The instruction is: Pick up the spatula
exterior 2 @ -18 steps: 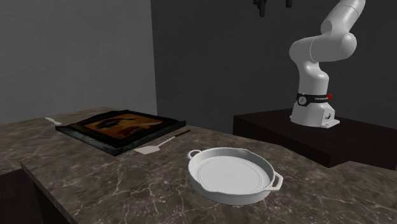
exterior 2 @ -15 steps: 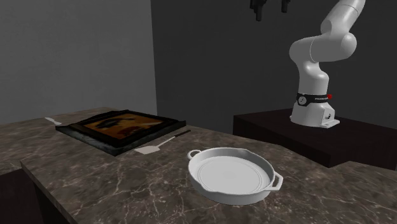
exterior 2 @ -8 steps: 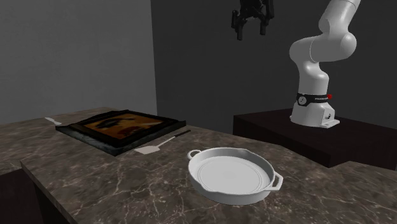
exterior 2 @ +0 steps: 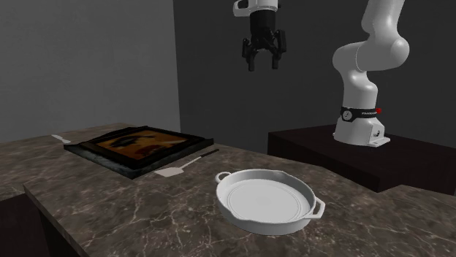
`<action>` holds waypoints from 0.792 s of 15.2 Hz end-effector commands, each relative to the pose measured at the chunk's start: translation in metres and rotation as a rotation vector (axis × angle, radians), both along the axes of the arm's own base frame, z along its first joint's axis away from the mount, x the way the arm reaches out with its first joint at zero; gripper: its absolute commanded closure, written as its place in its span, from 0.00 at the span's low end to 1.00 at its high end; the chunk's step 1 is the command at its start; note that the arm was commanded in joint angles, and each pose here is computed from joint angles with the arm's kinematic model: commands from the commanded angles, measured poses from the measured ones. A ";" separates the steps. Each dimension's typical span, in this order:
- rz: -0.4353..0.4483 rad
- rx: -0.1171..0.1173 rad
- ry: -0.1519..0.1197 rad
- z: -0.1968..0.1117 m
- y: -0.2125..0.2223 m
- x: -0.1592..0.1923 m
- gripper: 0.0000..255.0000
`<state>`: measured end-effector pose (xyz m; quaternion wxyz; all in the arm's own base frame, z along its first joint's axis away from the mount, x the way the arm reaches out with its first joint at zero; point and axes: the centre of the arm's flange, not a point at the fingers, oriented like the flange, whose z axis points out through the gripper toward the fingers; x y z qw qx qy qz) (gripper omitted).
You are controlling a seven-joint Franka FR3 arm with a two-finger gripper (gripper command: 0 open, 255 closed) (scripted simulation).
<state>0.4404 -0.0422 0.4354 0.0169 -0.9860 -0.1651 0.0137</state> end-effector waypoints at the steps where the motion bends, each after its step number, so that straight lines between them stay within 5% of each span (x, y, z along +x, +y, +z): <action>1: 0.018 -0.005 0.001 -0.021 -0.008 0.013 0.00; 12: 0.110 -0.027 0.011 -0.129 -0.049 0.101 0.00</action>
